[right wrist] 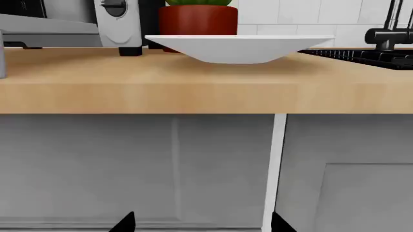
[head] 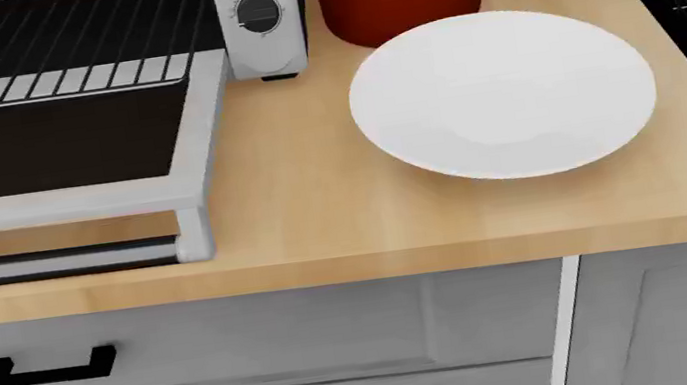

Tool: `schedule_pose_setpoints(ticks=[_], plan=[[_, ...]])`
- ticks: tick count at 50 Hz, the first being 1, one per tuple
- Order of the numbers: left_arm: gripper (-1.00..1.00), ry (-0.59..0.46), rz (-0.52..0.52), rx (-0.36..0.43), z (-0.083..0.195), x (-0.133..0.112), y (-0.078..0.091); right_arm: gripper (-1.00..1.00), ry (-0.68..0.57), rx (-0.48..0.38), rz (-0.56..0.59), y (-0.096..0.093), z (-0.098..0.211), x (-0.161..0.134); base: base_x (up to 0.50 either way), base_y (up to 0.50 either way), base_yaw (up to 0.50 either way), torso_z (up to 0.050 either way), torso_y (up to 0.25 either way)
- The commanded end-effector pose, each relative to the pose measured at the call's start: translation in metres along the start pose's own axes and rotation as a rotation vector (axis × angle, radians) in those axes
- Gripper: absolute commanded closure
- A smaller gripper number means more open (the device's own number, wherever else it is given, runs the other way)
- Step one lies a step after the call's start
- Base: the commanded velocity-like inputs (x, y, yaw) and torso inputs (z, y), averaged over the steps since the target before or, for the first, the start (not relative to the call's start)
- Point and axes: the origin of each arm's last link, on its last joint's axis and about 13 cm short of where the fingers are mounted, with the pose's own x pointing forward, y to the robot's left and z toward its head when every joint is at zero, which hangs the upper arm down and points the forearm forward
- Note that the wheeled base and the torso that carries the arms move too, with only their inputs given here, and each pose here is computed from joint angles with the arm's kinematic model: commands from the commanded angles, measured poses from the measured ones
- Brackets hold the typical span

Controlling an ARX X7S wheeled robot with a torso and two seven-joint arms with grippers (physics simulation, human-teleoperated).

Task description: Pick the bread from the rack and place it on the plate on the counter.

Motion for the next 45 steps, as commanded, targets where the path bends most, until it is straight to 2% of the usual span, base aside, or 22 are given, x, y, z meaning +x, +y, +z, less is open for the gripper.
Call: schedule_pose_setpoints(ticks=[1, 16, 21, 22, 23, 24, 39, 45], plan=[[-1.00, 0.000, 0.000, 0.000, 0.001, 0.000, 0.000, -1.00, 0.000, 0.000, 0.010, 0.000, 0.001, 0.000, 0.00, 0.00, 0.00, 0.000, 0.000], [-1.00, 0.011, -0.022, 0.015, 0.002, -0.002, 0.001, -1.00, 0.021, -0.023, 0.027, 0.006, -0.002, 0.003, 0.00, 0.00, 0.00, 0.000, 0.000], [-1.00, -0.035, -0.051, 0.017, 0.005, -0.003, 0.001, -1.00, 0.024, -0.027, 0.026, 0.007, -0.003, 0.001, 0.00, 0.00, 0.00, 0.000, 0.000], [-1.00, 0.006, -0.042, -0.001, 0.005, -0.003, 0.002, -1.00, 0.023, -0.026, 0.026, 0.006, -0.003, 0.001, 0.00, 0.00, 0.00, 0.000, 0.000], [-1.00, -0.064, -0.073, -0.044, 0.008, -0.005, 0.002, -1.00, 0.024, -0.027, 0.025, 0.006, -0.004, 0.001, 0.00, 0.00, 0.00, 0.019, 0.037], [-1.00, -0.025, -0.063, -0.031, 0.008, -0.004, 0.002, -1.00, 0.023, -0.027, 0.025, 0.006, -0.004, 0.001, 0.00, 0.00, 0.00, 0.050, 0.084], [-1.00, -0.026, -0.060, -0.025, 0.014, -0.004, -0.001, -1.00, 0.031, -0.040, 0.012, 0.005, -0.001, 0.001, 0.00, 0.00, 0.00, 0.050, 0.003], [-1.00, -0.047, -0.058, -0.023, 0.027, -0.002, 0.000, -1.00, 0.017, -0.058, 0.003, 0.003, 0.009, 0.004, 0.00, 0.00, 0.00, 0.050, 0.000]])
